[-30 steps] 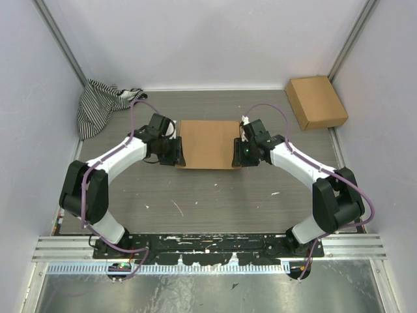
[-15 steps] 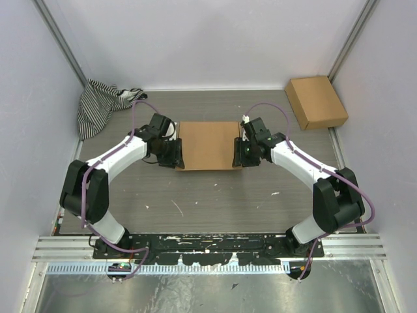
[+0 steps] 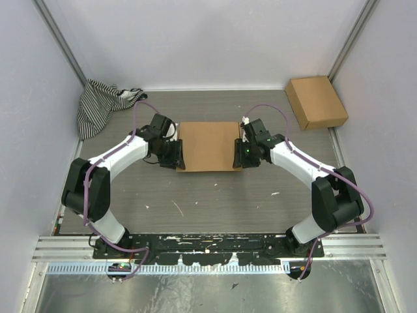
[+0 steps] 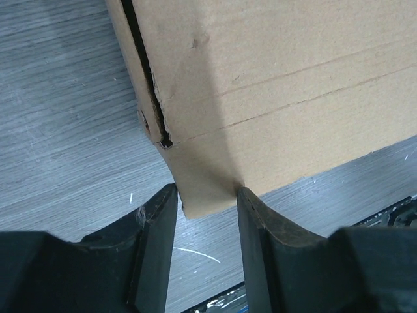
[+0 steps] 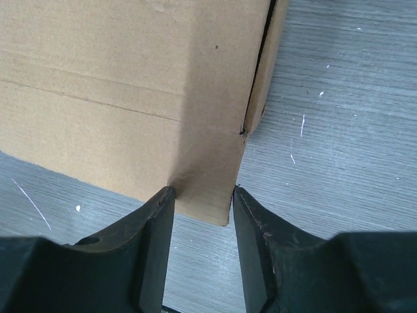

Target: Fold the paper box

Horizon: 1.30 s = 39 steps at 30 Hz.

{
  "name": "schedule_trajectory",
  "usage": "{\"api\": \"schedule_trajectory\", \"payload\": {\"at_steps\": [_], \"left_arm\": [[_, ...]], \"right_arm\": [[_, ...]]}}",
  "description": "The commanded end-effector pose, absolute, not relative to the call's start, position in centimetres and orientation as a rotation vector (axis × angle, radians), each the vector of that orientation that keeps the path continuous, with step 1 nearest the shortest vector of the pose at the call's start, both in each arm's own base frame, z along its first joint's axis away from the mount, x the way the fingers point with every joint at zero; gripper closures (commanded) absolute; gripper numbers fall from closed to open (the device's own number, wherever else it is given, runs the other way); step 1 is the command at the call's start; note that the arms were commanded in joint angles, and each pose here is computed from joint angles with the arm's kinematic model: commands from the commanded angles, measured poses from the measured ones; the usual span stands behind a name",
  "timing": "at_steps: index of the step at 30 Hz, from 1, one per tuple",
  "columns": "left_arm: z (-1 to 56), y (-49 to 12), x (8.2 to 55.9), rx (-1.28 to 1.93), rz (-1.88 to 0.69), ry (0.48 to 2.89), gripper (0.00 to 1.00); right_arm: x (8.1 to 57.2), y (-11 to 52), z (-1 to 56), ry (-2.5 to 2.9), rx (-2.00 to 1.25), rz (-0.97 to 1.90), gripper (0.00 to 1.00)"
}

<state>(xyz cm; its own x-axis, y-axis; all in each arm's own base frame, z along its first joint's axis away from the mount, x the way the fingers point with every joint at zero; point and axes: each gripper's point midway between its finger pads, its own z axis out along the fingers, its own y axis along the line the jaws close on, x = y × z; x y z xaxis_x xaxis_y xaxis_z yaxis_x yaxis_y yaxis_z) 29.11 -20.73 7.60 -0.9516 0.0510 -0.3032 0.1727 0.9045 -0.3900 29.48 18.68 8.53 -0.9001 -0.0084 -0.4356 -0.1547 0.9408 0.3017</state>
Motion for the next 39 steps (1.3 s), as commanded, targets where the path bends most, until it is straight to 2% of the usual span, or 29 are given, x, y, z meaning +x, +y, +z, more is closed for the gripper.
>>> {"api": "schedule_trajectory", "payload": {"at_steps": [1, 17, 39], "left_arm": [[9.8, -22.4, 29.2, 0.186, -0.73, 2.74, 0.52], [12.1, -22.2, 29.1, 0.172, -0.833, 2.72, 0.53], [8.3, -21.6, 29.8, 0.148, -0.763, 2.782, 0.53]], "right_arm": [[30.2, 20.3, 11.0, 2.576, -0.135, 0.58, 0.54], [30.6, 20.4, 14.7, 2.526, -0.12, 0.593, 0.47], [30.9, 18.4, 9.8, 2.595, -0.114, 0.417, 0.47]]}}
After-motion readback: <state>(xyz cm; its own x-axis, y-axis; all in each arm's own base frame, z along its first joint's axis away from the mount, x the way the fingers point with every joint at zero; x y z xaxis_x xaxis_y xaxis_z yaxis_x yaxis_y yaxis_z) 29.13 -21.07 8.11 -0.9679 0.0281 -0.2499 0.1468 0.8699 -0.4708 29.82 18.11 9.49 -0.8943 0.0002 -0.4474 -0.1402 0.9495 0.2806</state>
